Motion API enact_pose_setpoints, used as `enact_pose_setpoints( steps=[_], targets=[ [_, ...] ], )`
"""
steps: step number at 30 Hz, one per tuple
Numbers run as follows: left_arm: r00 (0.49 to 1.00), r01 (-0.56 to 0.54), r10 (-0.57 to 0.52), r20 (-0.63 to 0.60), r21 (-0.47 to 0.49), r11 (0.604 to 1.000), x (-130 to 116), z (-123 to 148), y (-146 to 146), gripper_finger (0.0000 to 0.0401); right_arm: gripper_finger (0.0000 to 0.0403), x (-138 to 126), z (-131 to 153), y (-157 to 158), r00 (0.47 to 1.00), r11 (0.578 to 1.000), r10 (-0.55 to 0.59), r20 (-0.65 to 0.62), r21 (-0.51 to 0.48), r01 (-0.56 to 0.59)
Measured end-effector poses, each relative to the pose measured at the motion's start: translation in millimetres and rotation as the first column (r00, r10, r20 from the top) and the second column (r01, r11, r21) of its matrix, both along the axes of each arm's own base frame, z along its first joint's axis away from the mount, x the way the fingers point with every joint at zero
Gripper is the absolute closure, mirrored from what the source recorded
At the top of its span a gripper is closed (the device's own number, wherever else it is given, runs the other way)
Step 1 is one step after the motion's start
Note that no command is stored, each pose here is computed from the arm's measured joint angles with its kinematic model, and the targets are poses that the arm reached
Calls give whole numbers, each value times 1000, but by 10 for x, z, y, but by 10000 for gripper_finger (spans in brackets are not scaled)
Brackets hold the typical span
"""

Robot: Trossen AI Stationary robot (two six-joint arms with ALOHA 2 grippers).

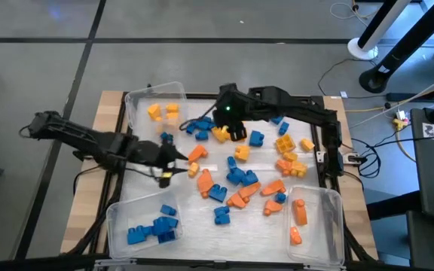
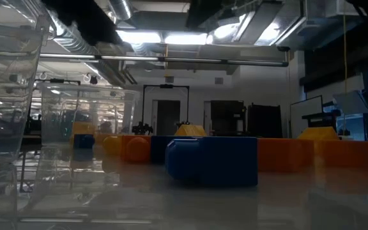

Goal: Sort blocks
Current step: Put the yellow game piece into the top transparent bin

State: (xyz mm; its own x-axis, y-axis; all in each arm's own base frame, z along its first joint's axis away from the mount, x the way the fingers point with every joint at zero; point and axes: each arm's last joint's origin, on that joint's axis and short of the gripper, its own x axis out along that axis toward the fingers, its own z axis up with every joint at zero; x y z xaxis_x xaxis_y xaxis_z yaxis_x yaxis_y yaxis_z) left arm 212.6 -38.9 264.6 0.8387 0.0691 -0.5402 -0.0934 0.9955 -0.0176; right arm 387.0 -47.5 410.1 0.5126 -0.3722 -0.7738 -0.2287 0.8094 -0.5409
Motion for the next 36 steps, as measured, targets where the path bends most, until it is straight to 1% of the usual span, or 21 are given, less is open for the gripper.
enact_pose_setpoints(
  steps=[4, 7, 12, 17, 20, 22, 27, 31, 33, 34, 36],
  targets=[
    [992, -108, 102, -78, -85, 990, 215, -101, 127, 215, 123, -83, -85, 113, 994, 999, -39, -107, 4, 39],
    [976, -174, 147, -158, -168, 970, 351, -171, 217, 215, 123, -130, -164, 177, 980, 997, -76, -185, -24, 73],
    [925, -305, 205, -321, -301, 903, 535, -341, 337, 215, 123, -163, -322, 212, 951, 989, -145, -274, -69, 131],
    [861, -401, 203, -467, -377, 835, 654, -575, 390, 215, 123, -157, -447, 229, 936, 988, -153, -317, -72, 138],
    [820, -451, 206, -533, -381, 807, 687, -712, 396, 215, 123, -149, -563, 270, 922, 992, -126, -366, -53, 115],
    [797, -473, 212, -565, -368, 800, 698, -782, 404, 215, 123, -159, -640, 290, 910, 993, -116, -398, -54, 103],
    [780, -502, 233, -581, -359, 787, 710, -830, 447, 215, 123, -277, -748, 295, 882, 991, -129, -453, -86, 101],
    [758, -547, 293, -582, -325, 771, 699, -835, 508, 215, 123, -407, -838, 287, 863, 982, -186, -470, -125, 143],
    [752, -567, 311, -581, -330, 755, 701, -833, 528, 215, 123, -481, -876, 283, 856, 976, -215, -471, -144, 166],
    [747, -582, 324, -581, -336, 741, 704, -832, 534, 215, 123, -514, -897, 282, 855, 974, -222, -469, -150, 171],
    [748, -587, 329, -576, -344, 733, 710, -829, 542, 215, 123, -565, -947, 283, 856, 973, -225, -465, -151, 174]
  ],
)
